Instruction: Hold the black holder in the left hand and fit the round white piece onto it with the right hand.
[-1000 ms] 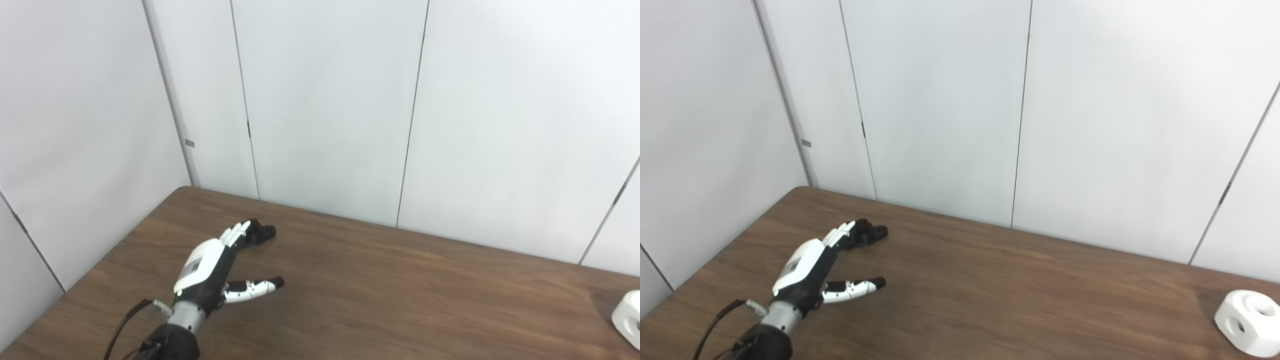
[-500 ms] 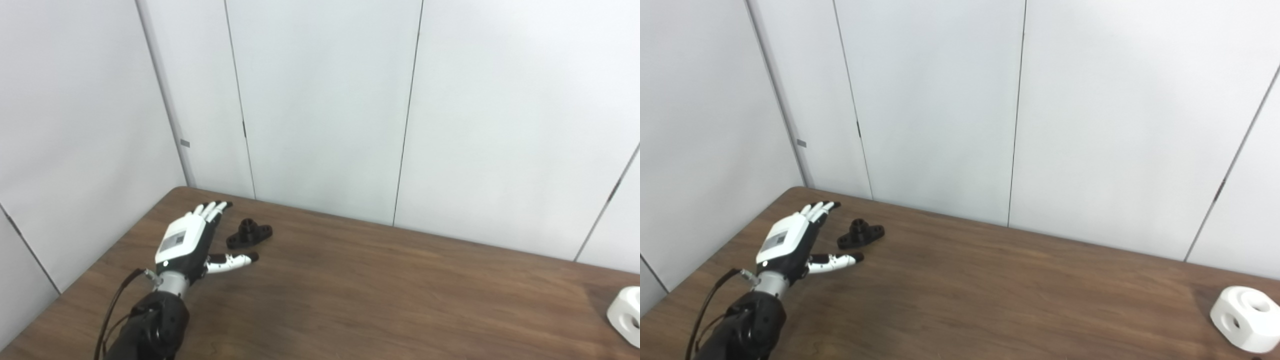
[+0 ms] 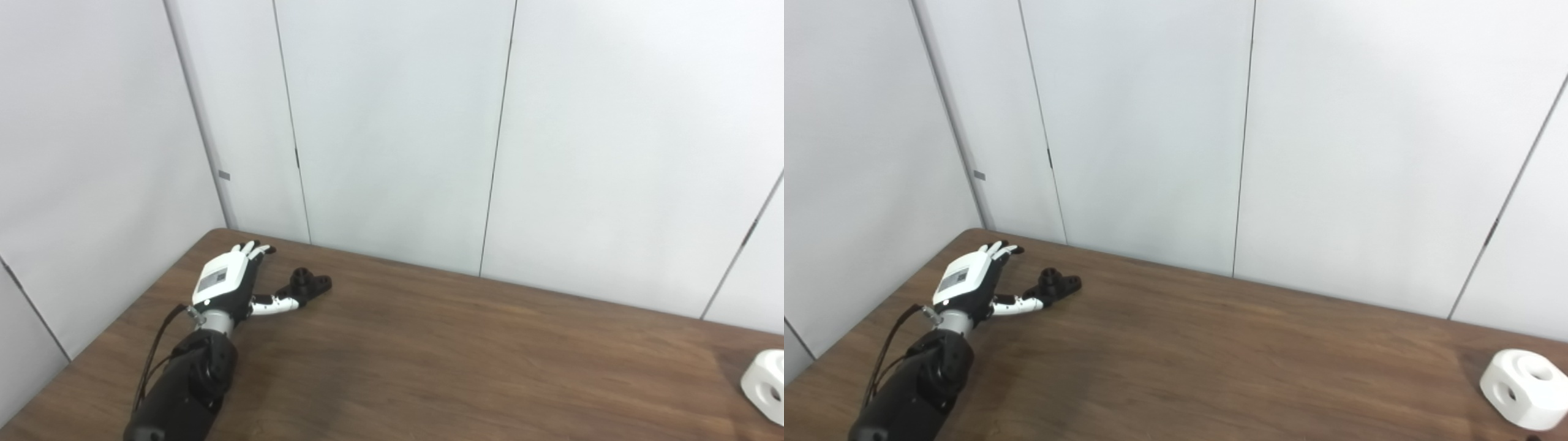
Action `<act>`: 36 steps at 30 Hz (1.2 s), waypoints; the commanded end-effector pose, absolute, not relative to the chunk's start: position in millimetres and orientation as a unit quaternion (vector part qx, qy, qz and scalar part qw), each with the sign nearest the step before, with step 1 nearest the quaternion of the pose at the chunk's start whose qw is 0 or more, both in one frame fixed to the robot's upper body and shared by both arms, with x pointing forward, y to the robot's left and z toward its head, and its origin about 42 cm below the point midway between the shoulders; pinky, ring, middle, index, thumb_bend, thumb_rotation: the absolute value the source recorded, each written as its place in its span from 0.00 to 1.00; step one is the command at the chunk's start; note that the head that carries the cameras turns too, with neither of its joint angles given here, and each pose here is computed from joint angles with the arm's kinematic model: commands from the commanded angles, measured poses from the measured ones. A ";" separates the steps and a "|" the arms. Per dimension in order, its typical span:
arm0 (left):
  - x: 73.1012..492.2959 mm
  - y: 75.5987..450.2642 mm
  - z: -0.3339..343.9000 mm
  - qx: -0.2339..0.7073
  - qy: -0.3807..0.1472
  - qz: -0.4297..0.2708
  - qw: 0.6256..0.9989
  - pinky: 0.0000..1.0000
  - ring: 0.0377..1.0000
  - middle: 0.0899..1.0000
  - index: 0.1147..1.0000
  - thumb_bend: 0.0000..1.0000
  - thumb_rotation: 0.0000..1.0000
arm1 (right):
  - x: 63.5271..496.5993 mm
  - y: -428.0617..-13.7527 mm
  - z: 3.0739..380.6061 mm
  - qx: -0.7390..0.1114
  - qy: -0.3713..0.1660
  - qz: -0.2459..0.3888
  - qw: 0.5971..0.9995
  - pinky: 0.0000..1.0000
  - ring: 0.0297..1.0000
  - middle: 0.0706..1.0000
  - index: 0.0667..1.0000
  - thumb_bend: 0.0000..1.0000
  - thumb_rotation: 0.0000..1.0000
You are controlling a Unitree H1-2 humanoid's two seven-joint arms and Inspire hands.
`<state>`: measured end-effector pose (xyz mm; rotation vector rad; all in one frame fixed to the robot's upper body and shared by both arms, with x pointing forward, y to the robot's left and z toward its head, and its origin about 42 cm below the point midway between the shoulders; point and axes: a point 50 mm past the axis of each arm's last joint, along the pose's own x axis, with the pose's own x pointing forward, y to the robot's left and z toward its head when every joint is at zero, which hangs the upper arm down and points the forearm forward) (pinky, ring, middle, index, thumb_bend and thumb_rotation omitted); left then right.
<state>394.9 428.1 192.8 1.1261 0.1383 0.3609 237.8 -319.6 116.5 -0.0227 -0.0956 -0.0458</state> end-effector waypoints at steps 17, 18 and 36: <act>438.6 439.3 206.2 0.501 0.085 0.164 0.845 1.00 1.00 0.93 0.78 0.96 0.45 | 228.9 -313.4 102.4 -0.002 -0.031 -0.015 0.999 1.00 0.99 0.96 0.99 0.59 1.00; 438.8 440.2 204.8 0.503 0.089 0.162 0.845 1.00 1.00 0.93 0.78 0.96 0.46 | 228.9 -313.6 102.2 -0.002 -0.031 -0.014 0.999 1.00 1.00 0.96 0.99 0.59 1.00; 438.5 437.7 205.0 0.511 0.093 0.149 0.842 1.00 0.98 0.90 0.68 0.89 0.42 | 227.3 -310.8 105.2 -0.004 -0.027 -0.018 0.999 1.00 0.98 0.95 0.97 0.61 1.00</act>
